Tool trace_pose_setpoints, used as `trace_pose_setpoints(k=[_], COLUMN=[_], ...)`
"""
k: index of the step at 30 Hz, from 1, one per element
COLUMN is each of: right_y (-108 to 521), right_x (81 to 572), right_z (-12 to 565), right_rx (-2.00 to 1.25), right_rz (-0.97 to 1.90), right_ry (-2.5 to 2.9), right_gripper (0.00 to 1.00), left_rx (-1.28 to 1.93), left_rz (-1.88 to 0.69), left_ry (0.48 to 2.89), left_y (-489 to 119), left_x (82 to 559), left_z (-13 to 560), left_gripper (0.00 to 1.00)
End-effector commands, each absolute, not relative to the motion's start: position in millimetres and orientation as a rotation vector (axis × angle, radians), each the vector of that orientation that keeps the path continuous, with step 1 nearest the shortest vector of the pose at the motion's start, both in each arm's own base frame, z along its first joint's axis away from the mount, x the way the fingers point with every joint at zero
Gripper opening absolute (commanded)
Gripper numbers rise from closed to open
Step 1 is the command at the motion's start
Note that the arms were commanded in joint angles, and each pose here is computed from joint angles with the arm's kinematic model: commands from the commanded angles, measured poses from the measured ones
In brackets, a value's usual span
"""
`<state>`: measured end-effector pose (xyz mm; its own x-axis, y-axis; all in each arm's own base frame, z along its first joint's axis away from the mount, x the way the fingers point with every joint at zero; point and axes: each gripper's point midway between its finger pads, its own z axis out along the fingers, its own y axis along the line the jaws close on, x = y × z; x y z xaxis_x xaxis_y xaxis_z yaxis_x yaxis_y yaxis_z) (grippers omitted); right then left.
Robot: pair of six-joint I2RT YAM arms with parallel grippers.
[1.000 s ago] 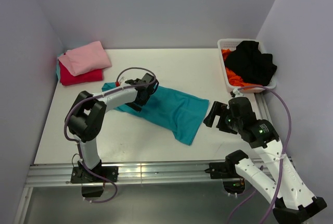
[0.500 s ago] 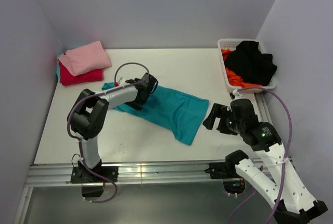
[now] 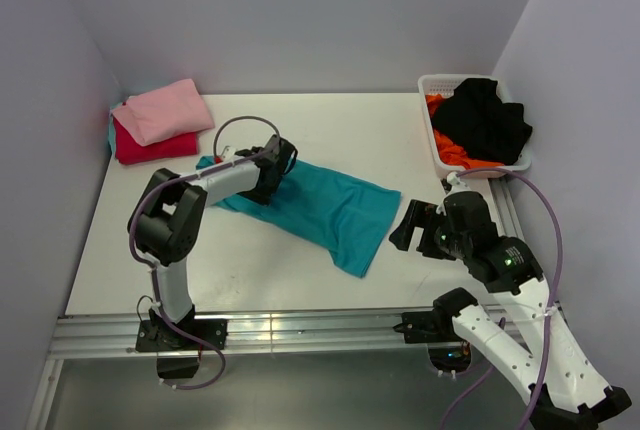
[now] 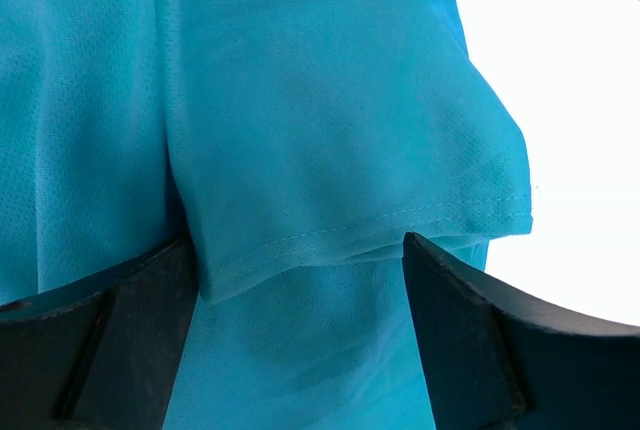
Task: Fold and stack the t-shirts
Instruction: Flatten out the tshirt
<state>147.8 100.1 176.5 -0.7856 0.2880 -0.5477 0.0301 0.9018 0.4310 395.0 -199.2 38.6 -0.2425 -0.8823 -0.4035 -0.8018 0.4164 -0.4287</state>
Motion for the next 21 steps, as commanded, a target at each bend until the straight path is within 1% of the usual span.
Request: trace_pose_setpoints(k=[1, 5, 7, 9, 10, 12, 13, 14, 15, 16, 17, 18, 21], right_y=[102.0, 101.0, 100.4, 100.4, 100.1, 99.3, 99.3, 98.6, 98.7, 98.5, 98.2, 98.1, 97.8], right_x=[150.2, 150.2, 150.9, 150.7, 150.5, 150.7, 151.1, 151.5, 151.6, 151.8, 151.7, 152.1, 152.9], right_z=[178.1, 177.6, 177.7, 177.2, 177.0, 176.7, 176.9, 176.9, 177.4, 177.4, 177.0, 176.3, 175.4], right_rx=[0.205, 0.212, 0.214, 0.215, 0.218, 0.222, 0.225, 0.230, 0.229, 0.231, 0.235, 0.235, 0.245], right_rz=[0.539, 0.533, 0.528, 0.526, 0.525, 0.519, 0.519, 0.516, 0.515, 0.514, 0.513, 0.509, 0.504], right_ry=[2.422, 2.424, 2.421, 2.424, 2.425, 2.425, 2.423, 2.422, 2.420, 2.420, 2.422, 2.423, 2.427], right_gripper=[0.95, 0.95, 0.95, 0.95, 0.95, 0.95, 0.95, 0.95, 0.95, 0.95, 0.95, 0.95, 0.95], left_rx=[-1.428, -1.421, -1.425, -1.426, -1.424, -1.420, -1.420, -1.416, -1.416, -1.417, -1.420, -1.420, -1.414], left_rz=[-0.203, -0.203, -0.206, -0.220, -0.220, -0.220, -0.225, -0.224, -0.231, -0.237, -0.238, -0.240, -0.242], left_ry=[2.042, 2.054, 2.058, 2.057, 2.061, 2.068, 2.066, 2.072, 2.073, 2.077, 2.078, 2.080, 2.087], left_y=[-196.9, -197.2, -197.6, -198.8, -198.7, -199.1, -199.5, -199.5, -200.2, -200.3, -199.6, -199.8, -198.5], left_x=[405.7, 409.1, 409.0, 410.2, 410.4, 410.8, 412.3, 412.6, 413.5, 413.8, 414.3, 414.9, 416.8], left_z=[44.4, 42.0, 40.2, 40.5, 39.8, 38.4, 39.0, 37.8, 37.6, 37.7, 37.1, 36.9, 36.3], left_gripper=[0.84, 0.82, 0.77, 0.75, 0.71, 0.66, 0.55, 0.53, 0.43, 0.38, 0.18, 0.12, 0.07])
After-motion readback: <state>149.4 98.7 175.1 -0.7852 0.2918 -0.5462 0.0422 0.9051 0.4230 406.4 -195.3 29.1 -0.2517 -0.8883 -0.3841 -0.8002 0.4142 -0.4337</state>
